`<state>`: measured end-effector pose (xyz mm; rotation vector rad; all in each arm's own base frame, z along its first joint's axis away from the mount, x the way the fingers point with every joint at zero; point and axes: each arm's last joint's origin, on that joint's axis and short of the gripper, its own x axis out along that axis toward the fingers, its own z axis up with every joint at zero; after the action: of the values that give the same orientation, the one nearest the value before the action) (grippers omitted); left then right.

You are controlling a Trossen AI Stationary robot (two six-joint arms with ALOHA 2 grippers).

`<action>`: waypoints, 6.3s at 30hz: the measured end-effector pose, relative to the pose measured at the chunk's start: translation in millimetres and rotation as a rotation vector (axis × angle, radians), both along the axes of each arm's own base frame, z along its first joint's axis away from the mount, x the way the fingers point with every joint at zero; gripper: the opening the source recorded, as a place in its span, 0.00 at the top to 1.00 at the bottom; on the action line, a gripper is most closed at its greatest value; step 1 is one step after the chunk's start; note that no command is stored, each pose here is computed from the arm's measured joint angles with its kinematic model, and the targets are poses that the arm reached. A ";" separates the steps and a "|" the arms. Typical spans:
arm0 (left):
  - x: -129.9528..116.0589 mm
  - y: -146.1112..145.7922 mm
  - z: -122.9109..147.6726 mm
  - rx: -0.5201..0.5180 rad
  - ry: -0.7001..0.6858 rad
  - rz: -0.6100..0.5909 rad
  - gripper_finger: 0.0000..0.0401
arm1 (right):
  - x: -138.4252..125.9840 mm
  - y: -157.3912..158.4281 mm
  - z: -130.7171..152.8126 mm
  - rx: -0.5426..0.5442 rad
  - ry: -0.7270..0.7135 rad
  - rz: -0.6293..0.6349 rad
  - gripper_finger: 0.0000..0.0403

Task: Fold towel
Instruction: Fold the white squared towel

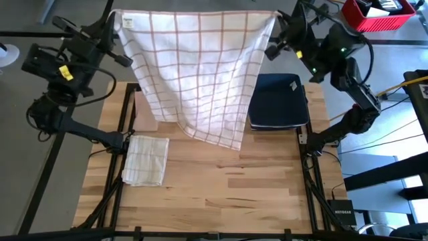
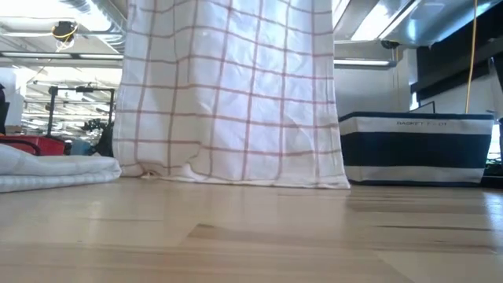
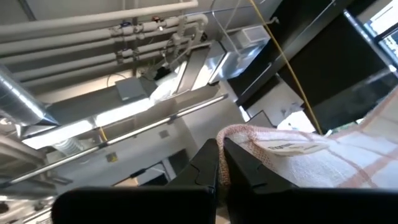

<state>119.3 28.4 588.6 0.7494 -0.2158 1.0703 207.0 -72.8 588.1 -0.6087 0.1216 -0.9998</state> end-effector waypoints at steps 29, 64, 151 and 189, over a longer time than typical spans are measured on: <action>-19.5 -16.8 -7.7 -0.411 -0.035 -0.409 1.00 | -20.3 25.1 0.7 0.190 0.005 0.237 0.98; 19.7 -131.6 21.1 -0.381 -0.077 -1.534 1.00 | -70.7 212.1 37.2 0.063 -0.188 1.025 0.98; -2.3 -57.1 -116.7 -0.789 0.247 -0.099 1.00 | 47.3 94.5 -157.2 0.617 0.714 0.019 0.99; 21.7 28.5 -180.7 -0.507 0.278 0.807 1.00 | 66.0 -70.2 -157.9 0.609 0.452 -0.177 0.98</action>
<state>141.0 56.9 407.9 0.5084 0.6323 1.6705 273.0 -143.0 430.2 -0.2520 0.8605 -0.9171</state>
